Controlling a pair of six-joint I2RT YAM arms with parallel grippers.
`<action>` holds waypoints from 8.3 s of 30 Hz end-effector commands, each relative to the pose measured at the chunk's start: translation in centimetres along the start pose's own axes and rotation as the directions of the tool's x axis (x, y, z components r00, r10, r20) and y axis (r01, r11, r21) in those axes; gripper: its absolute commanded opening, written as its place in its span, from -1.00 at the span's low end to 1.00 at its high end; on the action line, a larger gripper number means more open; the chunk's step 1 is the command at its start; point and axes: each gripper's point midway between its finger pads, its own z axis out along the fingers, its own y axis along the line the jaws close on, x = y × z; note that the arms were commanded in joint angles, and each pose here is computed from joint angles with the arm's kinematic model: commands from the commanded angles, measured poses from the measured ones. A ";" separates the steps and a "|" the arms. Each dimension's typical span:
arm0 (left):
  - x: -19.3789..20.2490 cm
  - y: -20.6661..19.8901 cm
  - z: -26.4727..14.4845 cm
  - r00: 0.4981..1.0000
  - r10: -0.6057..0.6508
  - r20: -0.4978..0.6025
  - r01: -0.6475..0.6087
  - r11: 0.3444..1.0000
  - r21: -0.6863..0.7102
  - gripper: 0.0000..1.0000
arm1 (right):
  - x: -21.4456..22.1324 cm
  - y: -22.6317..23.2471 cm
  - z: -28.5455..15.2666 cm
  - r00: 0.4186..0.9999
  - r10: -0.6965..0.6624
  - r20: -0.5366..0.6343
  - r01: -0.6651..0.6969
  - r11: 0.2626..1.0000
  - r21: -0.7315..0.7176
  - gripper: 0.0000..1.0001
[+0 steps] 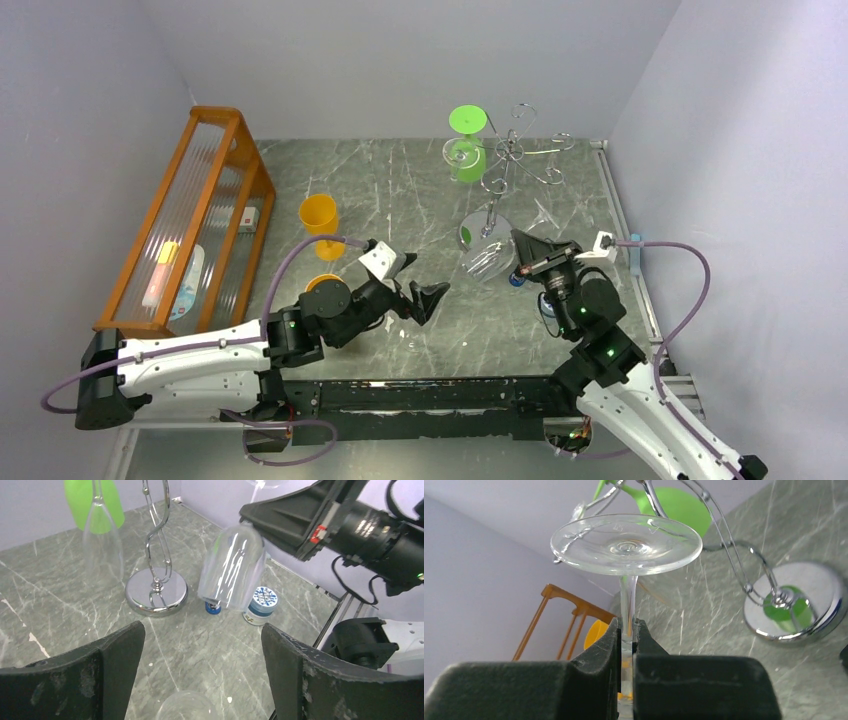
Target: Place the wine glass upside down on the wine glass rack
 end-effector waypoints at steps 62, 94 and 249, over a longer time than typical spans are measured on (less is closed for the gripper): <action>0.6 1.9 0.3 0.990 0.019 -0.142 -0.042 0.987 -0.154 0.89 | 0.7 3.8 9.2 0.821 -0.567 -0.061 0.565 0.824 -0.048 -1.00; 1.1 1.9 0.5 0.988 0.027 -0.154 -0.051 0.986 -0.156 0.88 | 0.7 4.7 5.5 0.778 -0.626 0.047 0.618 0.750 -0.236 -1.00; 3.3 -10.0 3.6 0.999 -0.028 -0.043 0.040 0.949 0.311 -0.90 | 8.6 -2.0 -4.9 0.533 0.819 -0.213 -0.671 0.562 0.484 -0.51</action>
